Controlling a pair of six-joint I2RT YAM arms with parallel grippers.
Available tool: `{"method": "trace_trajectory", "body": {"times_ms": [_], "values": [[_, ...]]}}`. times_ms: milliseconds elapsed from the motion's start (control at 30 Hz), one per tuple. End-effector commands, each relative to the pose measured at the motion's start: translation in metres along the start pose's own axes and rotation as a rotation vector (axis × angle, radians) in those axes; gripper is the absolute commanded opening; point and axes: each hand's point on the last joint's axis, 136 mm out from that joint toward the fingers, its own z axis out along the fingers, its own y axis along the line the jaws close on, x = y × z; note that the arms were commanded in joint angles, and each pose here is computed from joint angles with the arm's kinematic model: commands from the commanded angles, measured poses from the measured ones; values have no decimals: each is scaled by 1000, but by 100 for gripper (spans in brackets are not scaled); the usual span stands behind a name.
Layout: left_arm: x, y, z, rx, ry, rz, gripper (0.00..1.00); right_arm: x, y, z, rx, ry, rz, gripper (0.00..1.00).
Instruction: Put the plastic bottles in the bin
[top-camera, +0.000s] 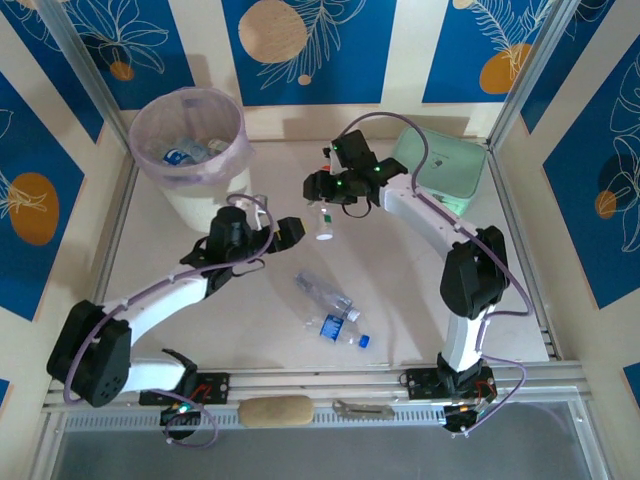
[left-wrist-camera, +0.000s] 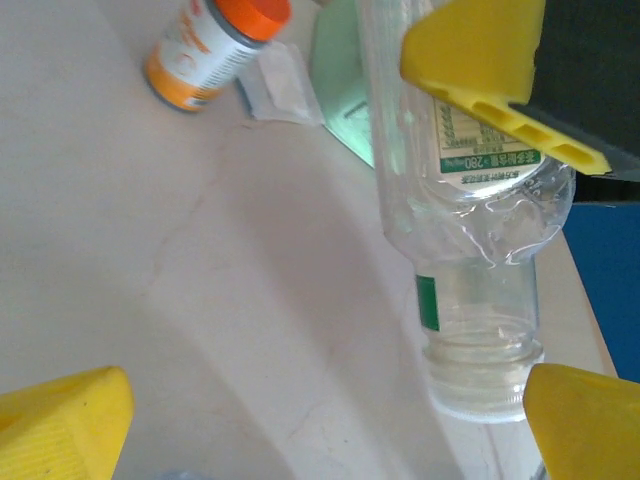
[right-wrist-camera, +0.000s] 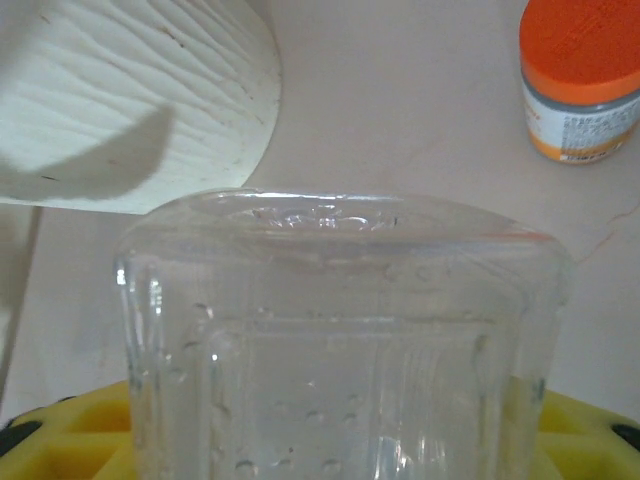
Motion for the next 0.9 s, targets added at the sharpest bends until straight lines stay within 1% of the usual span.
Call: {"method": "trace_trajectory", "body": {"times_ms": [0,167,367,600,733,867], "values": [[-14,-35,11,99,-30,47,100,0,15,-8,-88,-25,82,49],[-9,-55,28,155,5,65,100,7,11,-8,-97,-35,124,49],[-5,-58,42,166,28,67,98,18,20,-10,-153,-8,165,49],[-2,-54,48,147,46,106,87,25,28,-10,-232,27,233,49],[-7,-48,44,109,7,127,83,28,36,-13,-290,35,266,48],[-12,-46,42,93,-21,137,80,33,42,-13,-317,51,281,48]]}}
